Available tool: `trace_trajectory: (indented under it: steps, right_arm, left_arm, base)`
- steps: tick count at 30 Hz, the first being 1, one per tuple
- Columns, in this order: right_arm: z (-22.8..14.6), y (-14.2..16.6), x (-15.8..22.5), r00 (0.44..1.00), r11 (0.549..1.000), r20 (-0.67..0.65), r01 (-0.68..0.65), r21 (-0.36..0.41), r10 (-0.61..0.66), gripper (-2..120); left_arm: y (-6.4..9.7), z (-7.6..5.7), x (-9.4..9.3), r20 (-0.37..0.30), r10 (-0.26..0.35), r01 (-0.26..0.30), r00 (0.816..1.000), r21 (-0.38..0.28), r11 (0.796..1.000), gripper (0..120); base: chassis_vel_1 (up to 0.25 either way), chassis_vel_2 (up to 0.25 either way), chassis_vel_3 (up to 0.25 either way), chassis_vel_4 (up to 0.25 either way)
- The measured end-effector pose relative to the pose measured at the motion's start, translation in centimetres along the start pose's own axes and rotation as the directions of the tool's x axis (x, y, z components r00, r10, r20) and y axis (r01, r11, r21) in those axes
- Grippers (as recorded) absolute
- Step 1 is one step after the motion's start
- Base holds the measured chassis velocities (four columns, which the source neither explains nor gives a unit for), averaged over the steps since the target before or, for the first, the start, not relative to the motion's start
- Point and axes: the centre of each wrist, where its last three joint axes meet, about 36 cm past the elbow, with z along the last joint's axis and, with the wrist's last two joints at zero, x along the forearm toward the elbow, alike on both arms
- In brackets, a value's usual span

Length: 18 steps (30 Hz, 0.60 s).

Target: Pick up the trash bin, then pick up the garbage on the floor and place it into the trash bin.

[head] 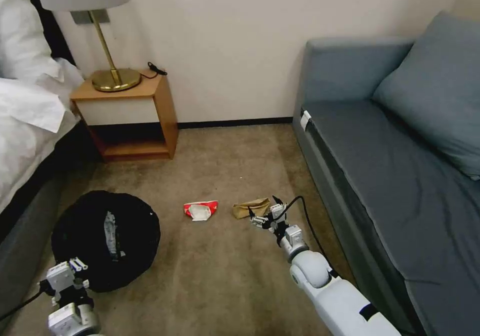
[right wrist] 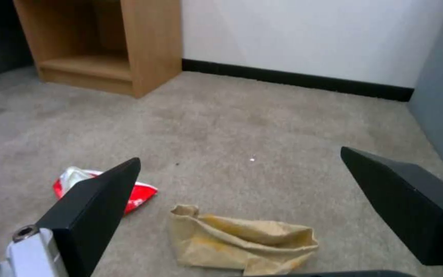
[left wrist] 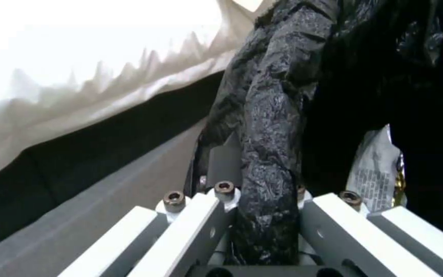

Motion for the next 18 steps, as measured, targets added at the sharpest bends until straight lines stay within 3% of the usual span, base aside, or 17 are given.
trace_trajectory:
  steps: [18]
  right_arm:
    - [0.63, 0.54, 0.5, 1.0, 1.0, -0.005, 0.003, 0.007, -0.003, 100]
  left_arm:
    - [0.13, 0.3, 0.12, 0.0, 0.001, -0.001, 1.0, -0.003, 1.0, 3]
  base:
    - [-0.107, 0.108, 0.104, -0.106]
